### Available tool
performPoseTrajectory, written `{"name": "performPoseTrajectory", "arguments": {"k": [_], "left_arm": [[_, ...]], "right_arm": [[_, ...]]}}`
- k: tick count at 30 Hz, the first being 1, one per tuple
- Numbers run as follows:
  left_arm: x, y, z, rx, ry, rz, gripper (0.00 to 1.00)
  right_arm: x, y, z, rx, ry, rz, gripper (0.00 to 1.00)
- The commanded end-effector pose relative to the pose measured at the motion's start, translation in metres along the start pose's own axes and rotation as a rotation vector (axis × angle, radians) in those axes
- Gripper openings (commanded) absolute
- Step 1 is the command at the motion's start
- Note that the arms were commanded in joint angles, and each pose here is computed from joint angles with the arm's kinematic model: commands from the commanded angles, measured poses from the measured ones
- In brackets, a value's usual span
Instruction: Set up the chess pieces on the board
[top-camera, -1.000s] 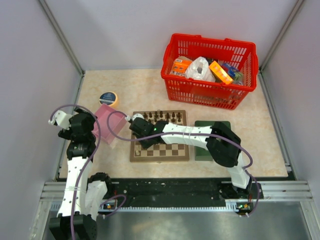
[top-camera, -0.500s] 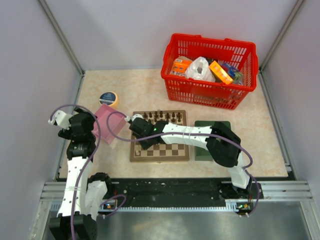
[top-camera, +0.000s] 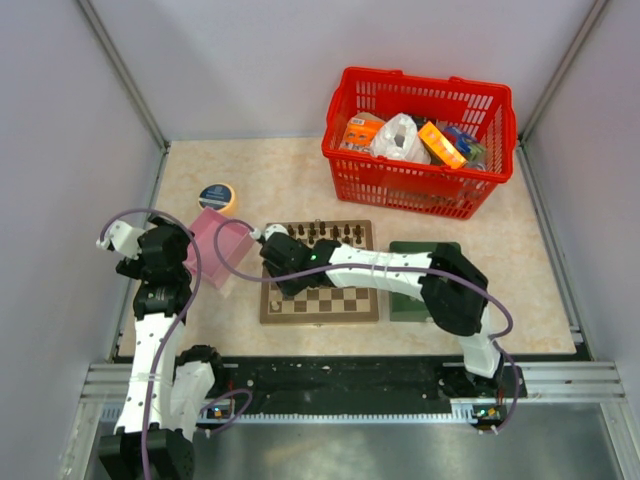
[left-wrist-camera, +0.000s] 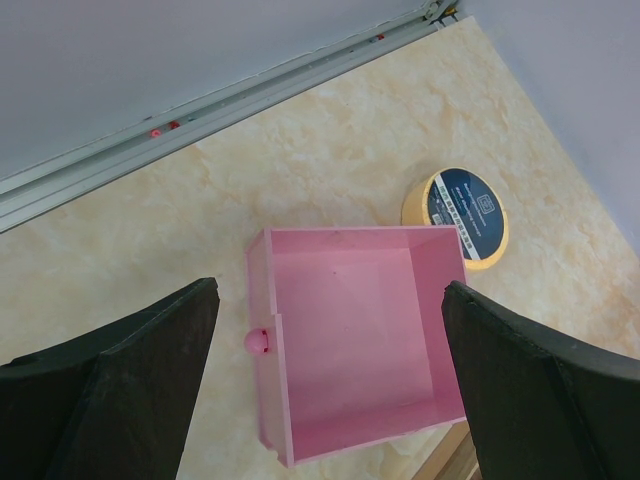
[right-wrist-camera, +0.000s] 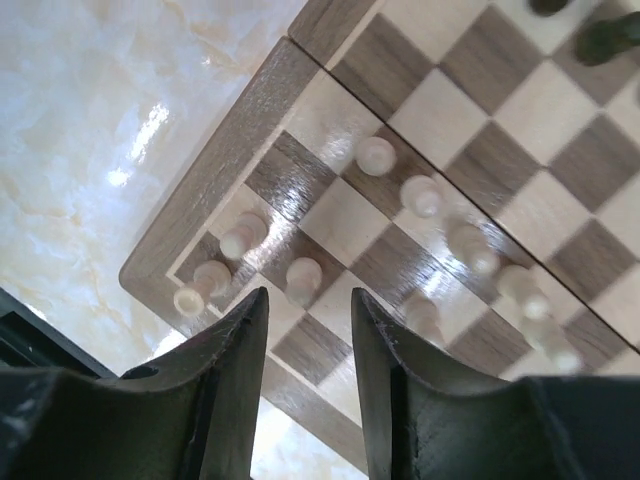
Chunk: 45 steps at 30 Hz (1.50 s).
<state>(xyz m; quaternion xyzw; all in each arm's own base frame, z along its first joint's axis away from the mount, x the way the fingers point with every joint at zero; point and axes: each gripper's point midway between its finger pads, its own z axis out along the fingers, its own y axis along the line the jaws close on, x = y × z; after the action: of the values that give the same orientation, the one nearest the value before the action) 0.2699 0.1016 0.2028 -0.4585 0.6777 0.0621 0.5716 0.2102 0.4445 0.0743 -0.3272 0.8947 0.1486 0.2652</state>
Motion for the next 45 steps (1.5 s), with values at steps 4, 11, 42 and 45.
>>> {"name": "performPoseTrajectory", "arguments": {"k": [4,11,42,45], "left_arm": [[-0.016,0.0,-0.002,-0.001,-0.059,-0.015,0.99],[-0.009,-0.002,-0.001,0.019,-0.046,-0.05,0.99],[-0.011,-0.002,0.001,0.017,-0.06,-0.043,0.99],[-0.009,-0.002,0.003,0.016,-0.054,-0.04,0.99]], "right_arm": [[-0.062,-0.04,-0.113,0.092,-0.314,0.049,0.5],[-0.027,-0.139,-0.146,0.232,-0.359,0.255,0.52],[0.129,-0.325,-0.154,0.637,-0.113,0.673,0.5],[0.135,-0.326,-0.148,0.62,-0.097,0.697,0.51]]}}
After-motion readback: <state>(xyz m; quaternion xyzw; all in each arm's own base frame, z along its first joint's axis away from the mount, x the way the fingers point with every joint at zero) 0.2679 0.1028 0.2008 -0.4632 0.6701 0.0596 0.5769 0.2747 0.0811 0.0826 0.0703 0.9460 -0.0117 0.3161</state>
